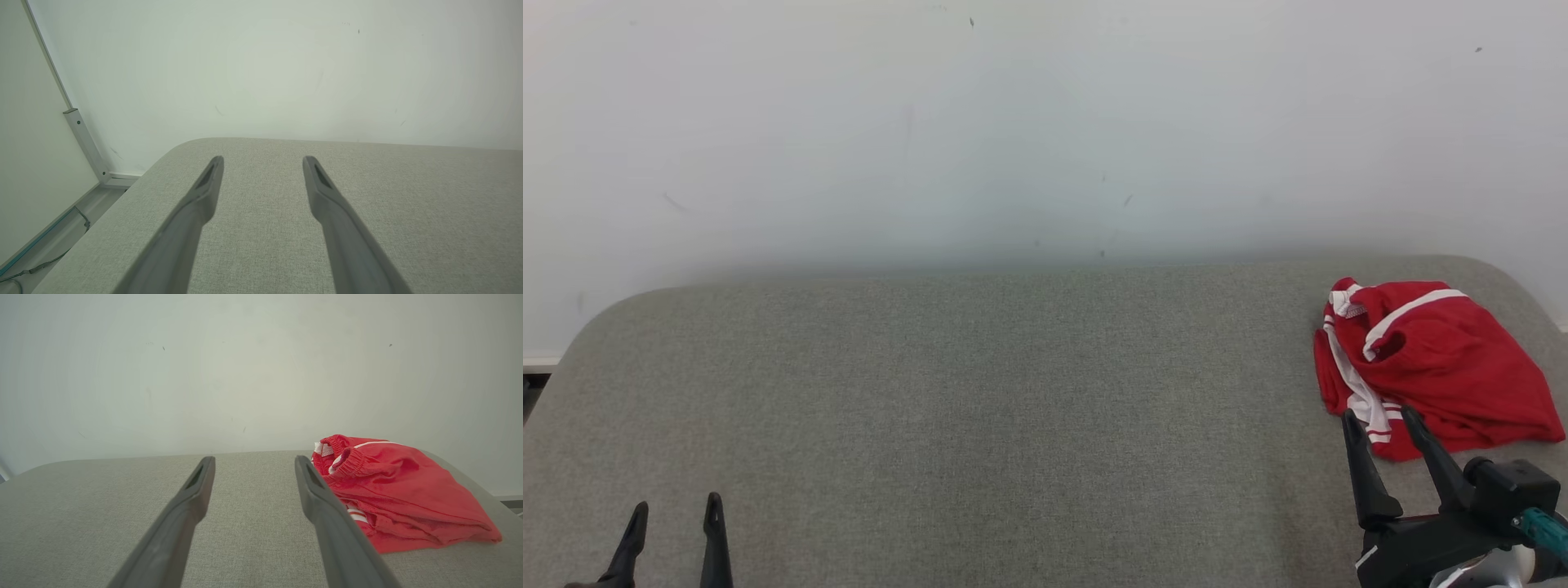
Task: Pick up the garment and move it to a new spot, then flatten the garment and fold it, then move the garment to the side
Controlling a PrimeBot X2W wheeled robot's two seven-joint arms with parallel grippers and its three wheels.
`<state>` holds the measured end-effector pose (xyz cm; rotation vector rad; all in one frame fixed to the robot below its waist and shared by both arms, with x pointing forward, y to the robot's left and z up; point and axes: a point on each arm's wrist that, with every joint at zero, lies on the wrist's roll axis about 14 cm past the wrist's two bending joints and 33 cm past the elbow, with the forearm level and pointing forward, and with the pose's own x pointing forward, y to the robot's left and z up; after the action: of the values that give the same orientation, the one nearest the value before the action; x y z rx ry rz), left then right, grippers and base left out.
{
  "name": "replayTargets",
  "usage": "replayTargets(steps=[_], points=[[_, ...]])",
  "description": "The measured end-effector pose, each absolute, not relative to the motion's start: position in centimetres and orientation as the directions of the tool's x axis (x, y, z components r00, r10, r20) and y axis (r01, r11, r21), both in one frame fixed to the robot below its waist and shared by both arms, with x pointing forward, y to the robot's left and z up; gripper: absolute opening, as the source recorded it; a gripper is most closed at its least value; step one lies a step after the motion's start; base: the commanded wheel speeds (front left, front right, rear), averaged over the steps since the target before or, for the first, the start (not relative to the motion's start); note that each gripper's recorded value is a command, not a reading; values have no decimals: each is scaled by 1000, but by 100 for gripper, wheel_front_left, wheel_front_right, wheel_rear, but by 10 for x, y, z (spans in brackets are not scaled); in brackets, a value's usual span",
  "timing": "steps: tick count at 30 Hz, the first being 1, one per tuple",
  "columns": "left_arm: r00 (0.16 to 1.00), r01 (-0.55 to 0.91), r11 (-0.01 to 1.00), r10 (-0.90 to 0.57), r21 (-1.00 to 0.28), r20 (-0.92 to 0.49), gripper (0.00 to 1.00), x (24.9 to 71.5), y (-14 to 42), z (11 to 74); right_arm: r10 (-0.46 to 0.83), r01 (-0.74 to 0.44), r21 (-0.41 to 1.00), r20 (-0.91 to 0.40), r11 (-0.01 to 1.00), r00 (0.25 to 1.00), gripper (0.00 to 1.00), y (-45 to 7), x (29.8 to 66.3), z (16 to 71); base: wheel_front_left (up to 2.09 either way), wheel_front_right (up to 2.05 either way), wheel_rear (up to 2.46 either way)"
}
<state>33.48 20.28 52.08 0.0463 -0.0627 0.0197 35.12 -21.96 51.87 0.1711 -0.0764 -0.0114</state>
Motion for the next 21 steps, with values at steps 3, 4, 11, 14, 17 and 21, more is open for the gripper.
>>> replayTargets(steps=[3, 4, 11, 14, 17, 21], points=[[998, -22, 999, 19, 46, 65, 100, 335, 203, 521, -18, 4, 171, 76, 985, 997, 100, -219, 351, 519, 0, 0, 0], [998, -22, 999, 19, 45, 66, 100, 334, 203, 522, -18, 4, 171, 76, 985, 997, 100, -219, 352, 519, 0, 0, 0], [997, -18, 999, 15, 40, 75, 100, 334, 203, 524, -14, 1, 173, 72, 985, 997, 100, -217, 353, 518, 0, 0, 0], [998, -17, 999, 15, 33, 60, 0, 332, 201, 519, -13, 3, 179, 54, 984, 998, 0, -215, 351, 512, 0, 0, 0], [1000, -12, 1000, 12, 11, 16, 0, 326, 193, 503, -15, 15, 194, -4, 981, 1000, 0, -213, 343, 492, 0, 0, 0], [999, -15, 998, 14, -55, -30, 0, 324, 188, 493, -23, 35, 244, -53, 969, 998, 0, -213, 339, 479, 0, 0, 0]])
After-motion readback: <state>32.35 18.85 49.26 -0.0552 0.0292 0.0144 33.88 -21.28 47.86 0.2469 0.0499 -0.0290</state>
